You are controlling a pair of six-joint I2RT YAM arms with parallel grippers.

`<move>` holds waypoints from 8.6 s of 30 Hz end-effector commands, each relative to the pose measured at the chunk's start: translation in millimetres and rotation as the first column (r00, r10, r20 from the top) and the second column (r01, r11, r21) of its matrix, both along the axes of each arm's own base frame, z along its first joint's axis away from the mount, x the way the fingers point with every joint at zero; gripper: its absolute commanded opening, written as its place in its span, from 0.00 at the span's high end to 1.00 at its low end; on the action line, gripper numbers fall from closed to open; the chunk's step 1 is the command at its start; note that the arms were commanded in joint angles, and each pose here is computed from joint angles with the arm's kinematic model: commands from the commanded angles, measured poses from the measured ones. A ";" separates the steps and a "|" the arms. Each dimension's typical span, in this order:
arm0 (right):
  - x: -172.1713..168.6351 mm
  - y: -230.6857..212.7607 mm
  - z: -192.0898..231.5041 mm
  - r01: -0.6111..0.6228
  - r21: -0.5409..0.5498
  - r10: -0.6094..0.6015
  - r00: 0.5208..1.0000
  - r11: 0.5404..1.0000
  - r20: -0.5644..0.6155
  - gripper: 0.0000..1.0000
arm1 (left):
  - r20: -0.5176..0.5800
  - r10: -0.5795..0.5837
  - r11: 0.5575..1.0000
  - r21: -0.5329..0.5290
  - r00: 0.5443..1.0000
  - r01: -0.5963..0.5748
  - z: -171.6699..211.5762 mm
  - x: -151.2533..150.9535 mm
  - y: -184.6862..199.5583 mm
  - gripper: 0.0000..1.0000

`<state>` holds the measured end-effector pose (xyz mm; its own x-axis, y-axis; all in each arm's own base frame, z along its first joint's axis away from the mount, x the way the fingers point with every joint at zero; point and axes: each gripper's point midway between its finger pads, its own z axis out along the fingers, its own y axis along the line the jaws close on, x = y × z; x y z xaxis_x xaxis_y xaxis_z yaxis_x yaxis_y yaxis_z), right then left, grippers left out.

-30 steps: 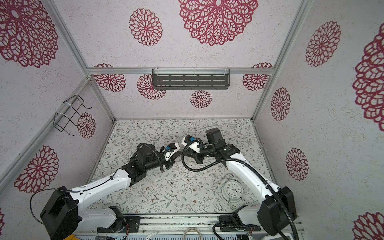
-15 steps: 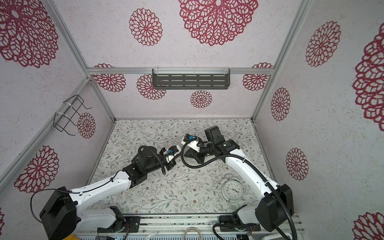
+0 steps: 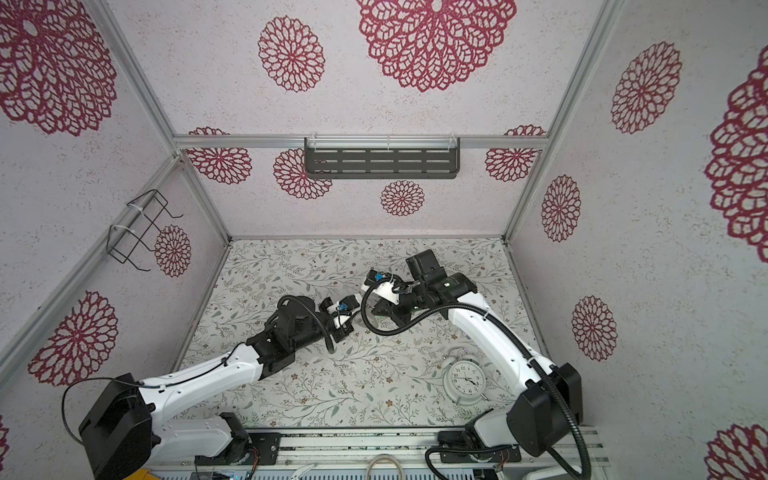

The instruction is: Remove the keys from the keyring

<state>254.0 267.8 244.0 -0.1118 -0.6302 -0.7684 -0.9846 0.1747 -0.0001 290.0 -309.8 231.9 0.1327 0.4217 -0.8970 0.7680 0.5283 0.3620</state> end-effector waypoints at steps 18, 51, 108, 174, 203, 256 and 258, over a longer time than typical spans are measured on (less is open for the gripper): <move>-16.1 0.4 7.1 -0.059 0.036 0.052 0.986 0.998 0.160 1.00 | 0.019 0.160 0.987 -0.025 0.987 -0.160 4.8 27.6 20.7 1.00; -33.1 3.3 -17.9 -0.113 -0.001 0.106 0.934 0.994 0.340 1.00 | -0.009 0.145 0.986 -0.075 0.989 -0.146 11.2 31.5 20.3 1.00; 0.1 10.9 18.9 -0.124 0.112 0.050 0.857 0.986 0.513 1.00 | -0.344 -0.003 0.999 -0.041 0.939 -0.012 0.0 26.6 1.2 0.69; -30.6 18.0 18.7 -0.226 0.045 0.171 0.840 0.973 0.515 1.00 | -0.348 -0.383 0.924 -0.125 0.856 0.362 -2.2 -7.3 34.3 0.66; -29.8 19.9 18.9 -0.222 0.037 0.170 0.834 0.974 0.525 1.00 | -0.347 -0.443 0.895 -0.220 0.827 0.387 -13.1 -17.6 1.6 0.65; -26.3 22.1 17.4 -0.238 -0.023 0.210 0.801 0.971 0.560 1.00 | -0.368 -0.523 0.852 -0.248 0.769 0.461 -16.5 -42.2 -5.9 0.87; -27.2 22.2 16.9 -0.241 -0.024 0.213 0.803 0.970 0.556 1.00 | -0.361 -0.520 0.854 -0.246 0.774 0.459 -15.0 -41.0 -5.6 0.87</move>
